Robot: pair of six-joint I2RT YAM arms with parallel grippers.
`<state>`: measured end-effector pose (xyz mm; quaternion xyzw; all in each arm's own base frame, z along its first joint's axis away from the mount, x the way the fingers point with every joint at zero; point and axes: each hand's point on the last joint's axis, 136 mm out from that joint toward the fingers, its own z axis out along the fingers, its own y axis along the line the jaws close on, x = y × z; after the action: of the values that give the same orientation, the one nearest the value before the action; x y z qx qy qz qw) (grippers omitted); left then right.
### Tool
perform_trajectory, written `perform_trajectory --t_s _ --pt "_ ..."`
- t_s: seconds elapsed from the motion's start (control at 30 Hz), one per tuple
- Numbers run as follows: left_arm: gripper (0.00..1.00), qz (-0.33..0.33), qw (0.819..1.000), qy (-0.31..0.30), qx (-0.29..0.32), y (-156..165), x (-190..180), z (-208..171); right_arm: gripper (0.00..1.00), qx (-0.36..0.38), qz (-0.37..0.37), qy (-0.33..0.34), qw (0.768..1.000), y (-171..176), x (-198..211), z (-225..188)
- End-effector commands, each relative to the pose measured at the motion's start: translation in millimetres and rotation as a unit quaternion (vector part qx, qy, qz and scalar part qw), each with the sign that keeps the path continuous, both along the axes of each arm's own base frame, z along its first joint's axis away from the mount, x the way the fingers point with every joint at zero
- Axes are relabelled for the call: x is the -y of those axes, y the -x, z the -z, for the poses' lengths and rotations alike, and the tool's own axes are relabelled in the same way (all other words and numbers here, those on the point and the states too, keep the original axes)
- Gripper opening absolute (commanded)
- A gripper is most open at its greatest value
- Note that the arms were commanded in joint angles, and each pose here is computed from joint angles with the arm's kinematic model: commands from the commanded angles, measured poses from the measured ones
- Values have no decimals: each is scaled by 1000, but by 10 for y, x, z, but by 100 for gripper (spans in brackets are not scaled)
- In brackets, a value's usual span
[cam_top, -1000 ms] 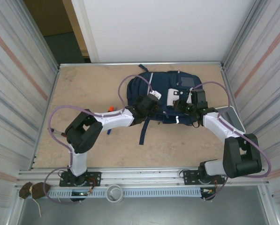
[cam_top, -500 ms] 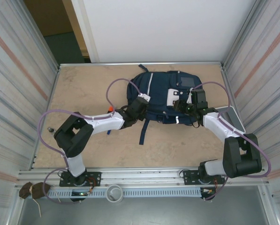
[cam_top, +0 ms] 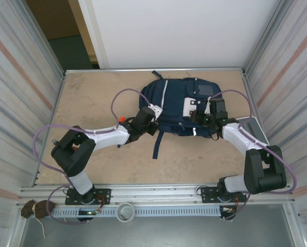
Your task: Pack the student bag
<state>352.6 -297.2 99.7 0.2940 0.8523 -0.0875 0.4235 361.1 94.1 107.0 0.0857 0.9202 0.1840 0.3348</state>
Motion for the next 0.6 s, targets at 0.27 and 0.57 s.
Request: perform_trajectory --t_s 0.27,0.57 --pt "41 88 994 68 -9 120 -222 -253 55 8 -12 -3 1000 71 21 -237" --pt "59 51 991 119 -45 71 -151 -320 58 23 -58 -62 996 26 -644 -544"
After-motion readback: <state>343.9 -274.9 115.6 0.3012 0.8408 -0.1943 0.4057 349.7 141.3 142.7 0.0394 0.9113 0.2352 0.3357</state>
